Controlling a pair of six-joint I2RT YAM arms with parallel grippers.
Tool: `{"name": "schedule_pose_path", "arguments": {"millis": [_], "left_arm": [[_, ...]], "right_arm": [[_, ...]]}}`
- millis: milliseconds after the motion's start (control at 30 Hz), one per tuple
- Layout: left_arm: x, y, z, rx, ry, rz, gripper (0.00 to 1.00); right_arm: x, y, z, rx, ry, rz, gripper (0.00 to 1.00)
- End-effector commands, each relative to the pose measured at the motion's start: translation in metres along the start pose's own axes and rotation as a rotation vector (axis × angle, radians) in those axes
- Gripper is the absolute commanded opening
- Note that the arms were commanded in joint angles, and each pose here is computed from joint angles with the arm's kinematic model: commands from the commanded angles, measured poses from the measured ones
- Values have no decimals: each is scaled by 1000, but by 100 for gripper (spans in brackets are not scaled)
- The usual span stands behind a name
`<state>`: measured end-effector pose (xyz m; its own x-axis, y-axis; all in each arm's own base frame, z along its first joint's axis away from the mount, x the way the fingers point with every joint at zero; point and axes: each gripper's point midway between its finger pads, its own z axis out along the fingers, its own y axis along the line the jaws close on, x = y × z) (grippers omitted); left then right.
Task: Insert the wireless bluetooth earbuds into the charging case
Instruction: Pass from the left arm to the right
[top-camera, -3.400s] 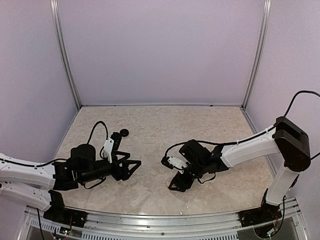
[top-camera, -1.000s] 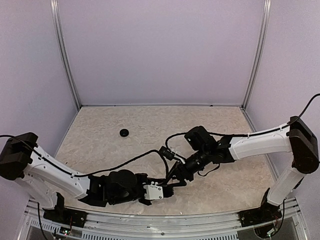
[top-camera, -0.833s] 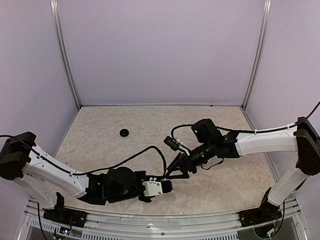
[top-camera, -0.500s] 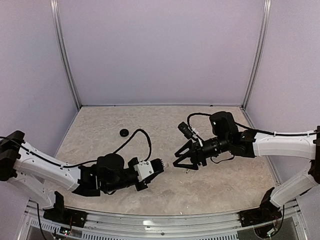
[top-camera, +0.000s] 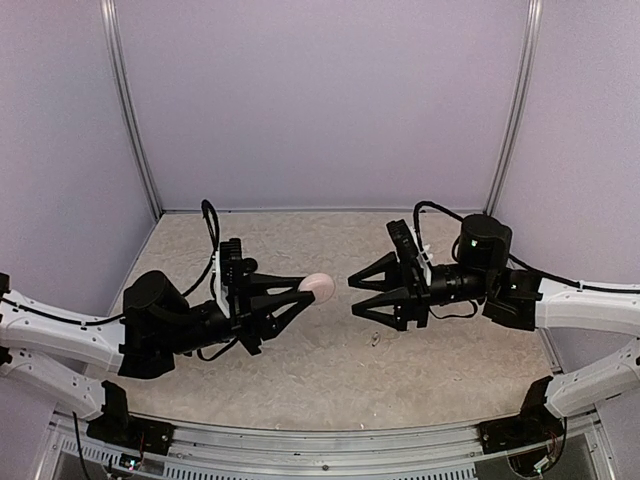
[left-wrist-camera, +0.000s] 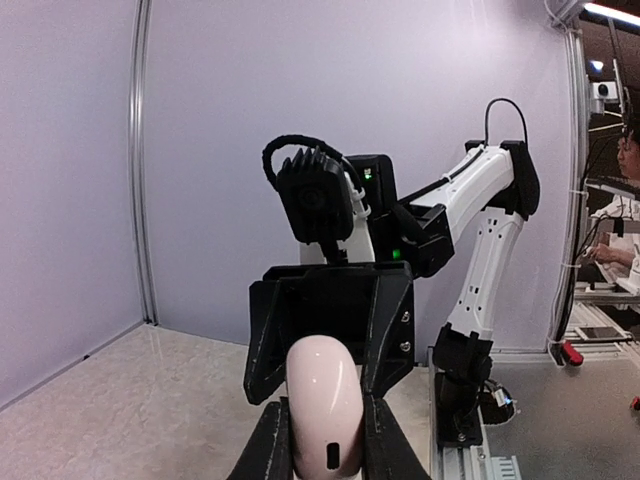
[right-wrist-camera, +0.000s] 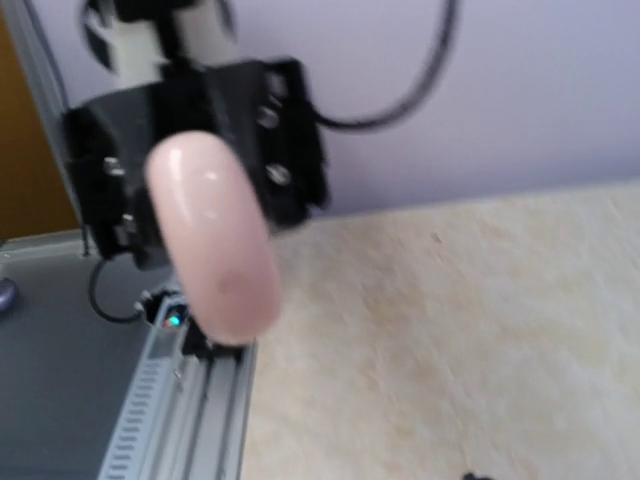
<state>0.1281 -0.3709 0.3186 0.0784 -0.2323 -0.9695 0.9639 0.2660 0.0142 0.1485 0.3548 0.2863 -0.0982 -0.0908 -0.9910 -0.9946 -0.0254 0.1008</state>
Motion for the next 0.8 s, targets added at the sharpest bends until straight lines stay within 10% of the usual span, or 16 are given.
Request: {"name": "schedule_pose_path", "arguments": {"millis": [0, 767], "left_arm": [[-37, -19, 0, 97, -137, -88, 11], [-34, -26, 9, 105, -135, -54, 12]], "right_arm": [[-35, 23, 4, -70, -114, -122, 58], [-51, 59, 26, -234, -135, -142, 28]]}}
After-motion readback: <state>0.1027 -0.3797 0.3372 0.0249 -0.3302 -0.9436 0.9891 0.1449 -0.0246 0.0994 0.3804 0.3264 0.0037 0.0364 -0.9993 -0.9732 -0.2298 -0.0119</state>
